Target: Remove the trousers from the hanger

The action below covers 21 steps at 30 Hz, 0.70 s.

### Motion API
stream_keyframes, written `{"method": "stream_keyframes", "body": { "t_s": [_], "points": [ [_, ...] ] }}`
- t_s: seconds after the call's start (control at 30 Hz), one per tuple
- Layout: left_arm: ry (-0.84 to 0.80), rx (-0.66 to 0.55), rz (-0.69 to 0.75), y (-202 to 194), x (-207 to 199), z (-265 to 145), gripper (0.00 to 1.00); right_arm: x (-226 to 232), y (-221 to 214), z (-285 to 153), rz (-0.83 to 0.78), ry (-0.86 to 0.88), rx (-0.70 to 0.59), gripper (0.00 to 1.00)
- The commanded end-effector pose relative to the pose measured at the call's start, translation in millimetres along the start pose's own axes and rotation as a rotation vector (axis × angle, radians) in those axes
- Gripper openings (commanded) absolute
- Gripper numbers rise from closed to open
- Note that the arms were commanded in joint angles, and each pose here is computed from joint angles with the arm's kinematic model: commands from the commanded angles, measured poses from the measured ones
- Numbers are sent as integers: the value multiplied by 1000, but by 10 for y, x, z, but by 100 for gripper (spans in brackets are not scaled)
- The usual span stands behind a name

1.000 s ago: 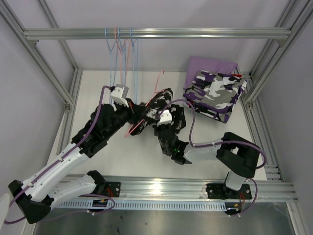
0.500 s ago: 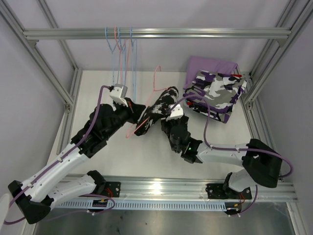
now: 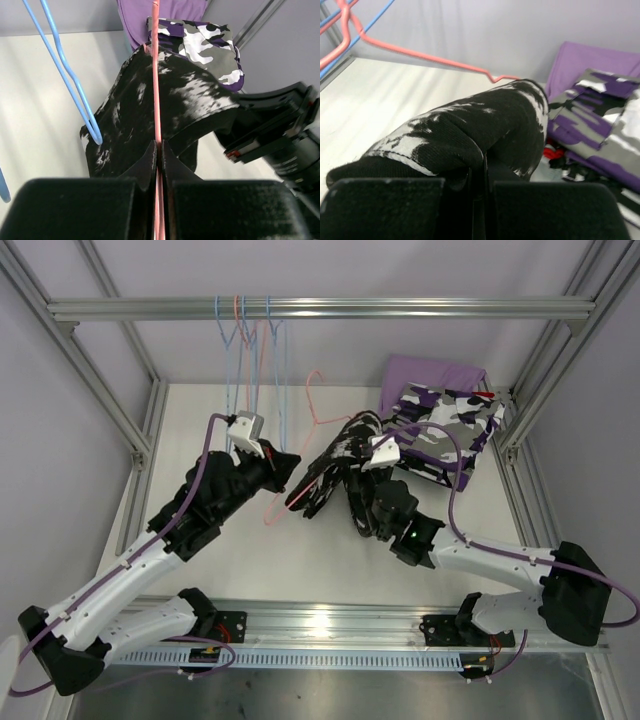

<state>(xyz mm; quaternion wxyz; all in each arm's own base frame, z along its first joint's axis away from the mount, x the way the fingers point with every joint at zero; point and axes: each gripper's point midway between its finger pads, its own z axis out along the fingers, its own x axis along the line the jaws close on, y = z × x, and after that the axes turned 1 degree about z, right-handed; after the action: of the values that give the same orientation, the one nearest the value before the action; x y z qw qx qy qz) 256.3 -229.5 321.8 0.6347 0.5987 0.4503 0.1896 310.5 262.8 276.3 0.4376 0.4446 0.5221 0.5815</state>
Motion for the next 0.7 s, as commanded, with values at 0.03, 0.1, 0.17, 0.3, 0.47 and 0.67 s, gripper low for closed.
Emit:
{"method": "stream_keyframes", "body": {
  "t_s": [0.03,0.1,0.17,0.3,0.47,0.67],
  "points": [
    [-73,-71,-20,294,-210,-28,0,-259,1112,-17,140,-51,-217,0],
    [-76,-66,-23,280,-215,-24,0,-365,1309,-47,140,-67,-248,0],
    [-77,-64,-24,283,-221,-16,0,-442,1450,-83,140,-76,-269,0],
    [-76,-61,-24,266,-217,-16,0,-595,1687,-139,130,-100,-306,0],
    [-77,-62,-22,271,-221,-13,0,-840,1986,-244,116,-151,-357,0],
    [-84,-53,-27,251,-235,-1,0,-1137,2266,-417,58,-226,-405,0]
  ]
}}
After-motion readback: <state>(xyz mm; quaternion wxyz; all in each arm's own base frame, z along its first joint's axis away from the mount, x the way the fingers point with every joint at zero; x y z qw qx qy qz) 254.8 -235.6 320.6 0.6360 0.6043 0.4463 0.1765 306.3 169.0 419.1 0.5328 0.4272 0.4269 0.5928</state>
